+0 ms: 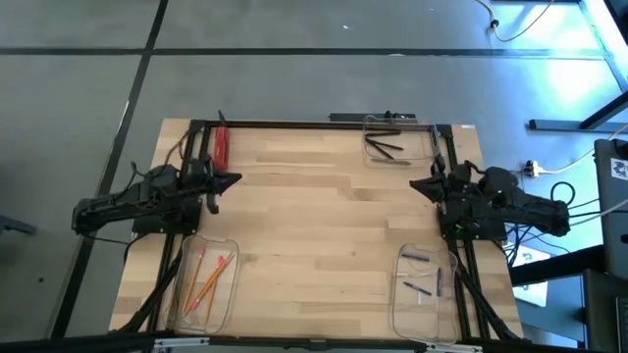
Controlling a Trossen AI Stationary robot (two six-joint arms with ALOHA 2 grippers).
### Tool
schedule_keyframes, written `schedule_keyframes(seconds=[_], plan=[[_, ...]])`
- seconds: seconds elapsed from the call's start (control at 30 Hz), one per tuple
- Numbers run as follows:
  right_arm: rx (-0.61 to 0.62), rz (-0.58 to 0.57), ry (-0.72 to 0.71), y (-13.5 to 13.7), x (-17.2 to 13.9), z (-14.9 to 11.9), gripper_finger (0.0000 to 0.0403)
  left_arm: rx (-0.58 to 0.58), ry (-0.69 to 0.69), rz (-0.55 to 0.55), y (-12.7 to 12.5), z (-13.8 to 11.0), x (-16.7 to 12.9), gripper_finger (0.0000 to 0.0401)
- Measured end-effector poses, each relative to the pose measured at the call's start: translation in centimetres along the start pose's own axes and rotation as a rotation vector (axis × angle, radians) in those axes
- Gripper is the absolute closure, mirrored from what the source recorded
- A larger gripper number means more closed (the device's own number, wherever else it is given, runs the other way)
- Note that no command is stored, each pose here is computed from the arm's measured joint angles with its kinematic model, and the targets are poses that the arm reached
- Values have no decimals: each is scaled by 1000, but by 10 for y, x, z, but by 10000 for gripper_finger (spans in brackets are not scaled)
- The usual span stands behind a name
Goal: Sort crayons/erasers/pens/pencils in bins
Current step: Return to Home Position
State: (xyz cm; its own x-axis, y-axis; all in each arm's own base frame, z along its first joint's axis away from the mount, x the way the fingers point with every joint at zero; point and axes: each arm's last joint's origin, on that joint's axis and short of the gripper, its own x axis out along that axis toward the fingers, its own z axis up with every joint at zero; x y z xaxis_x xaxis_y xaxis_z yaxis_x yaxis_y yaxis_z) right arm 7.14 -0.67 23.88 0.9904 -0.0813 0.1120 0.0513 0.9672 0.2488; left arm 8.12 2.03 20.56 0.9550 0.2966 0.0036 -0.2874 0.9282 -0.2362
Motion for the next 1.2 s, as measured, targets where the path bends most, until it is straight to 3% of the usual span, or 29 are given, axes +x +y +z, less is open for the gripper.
schedule_keyframes(seconds=[0.23, 0.33, 0.6, 0.77, 1.2], plan=[[-3, 24, -59, -13, 16, -49, 401, 4, -7, -74, 5, -32, 12, 401], [1, 8, 1, -17, 18, -63, 401, 3, -24, -101, 5, -35, 13, 401], [-32, -50, 6, -18, 18, -64, 395, 122, -2, -177, 3, -37, 13, 401], [-62, -197, 35, -24, 18, -68, 381, 64, 9, -173, 3, -38, 13, 401], [-88, -208, 89, -25, 21, -73, 382, 46, 10, -153, 3, -38, 13, 401]])
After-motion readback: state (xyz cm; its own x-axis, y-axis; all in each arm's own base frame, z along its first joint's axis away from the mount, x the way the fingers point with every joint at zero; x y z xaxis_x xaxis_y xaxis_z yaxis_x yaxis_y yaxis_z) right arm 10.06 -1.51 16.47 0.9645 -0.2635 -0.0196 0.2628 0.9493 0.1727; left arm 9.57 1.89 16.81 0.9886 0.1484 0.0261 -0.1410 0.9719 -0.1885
